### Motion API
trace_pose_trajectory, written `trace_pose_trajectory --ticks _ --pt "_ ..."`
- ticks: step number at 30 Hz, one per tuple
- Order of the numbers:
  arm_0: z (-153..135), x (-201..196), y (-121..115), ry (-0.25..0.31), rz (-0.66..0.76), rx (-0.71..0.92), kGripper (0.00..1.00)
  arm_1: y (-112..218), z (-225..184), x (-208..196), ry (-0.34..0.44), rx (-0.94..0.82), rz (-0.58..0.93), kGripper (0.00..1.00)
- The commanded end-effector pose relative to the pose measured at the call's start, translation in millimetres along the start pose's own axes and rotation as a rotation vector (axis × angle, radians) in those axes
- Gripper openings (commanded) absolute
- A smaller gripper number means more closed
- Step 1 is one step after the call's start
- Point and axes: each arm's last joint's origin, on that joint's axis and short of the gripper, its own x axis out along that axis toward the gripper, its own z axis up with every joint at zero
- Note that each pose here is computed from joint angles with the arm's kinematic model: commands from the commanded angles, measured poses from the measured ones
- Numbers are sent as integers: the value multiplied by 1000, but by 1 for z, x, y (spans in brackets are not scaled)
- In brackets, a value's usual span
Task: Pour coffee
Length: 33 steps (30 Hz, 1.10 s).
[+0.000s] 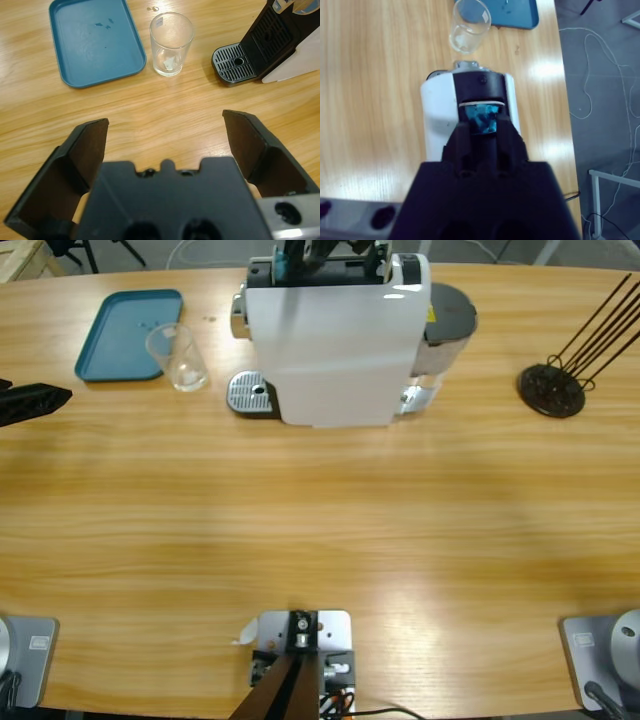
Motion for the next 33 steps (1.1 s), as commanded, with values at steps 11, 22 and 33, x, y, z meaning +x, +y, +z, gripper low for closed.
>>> trace_pose_trajectory --ticks 11,22,33 --pt "-9 12 1 54 15 12 1000 6 39 -7 -17 -9 34 996" --pt "-9 12 1 56 12 12 1000 36 65 -153 -137 17 -105 0" --pt "-9 12 1 55 10 13 1000 54 -30 -154 -343 583 -408 0"
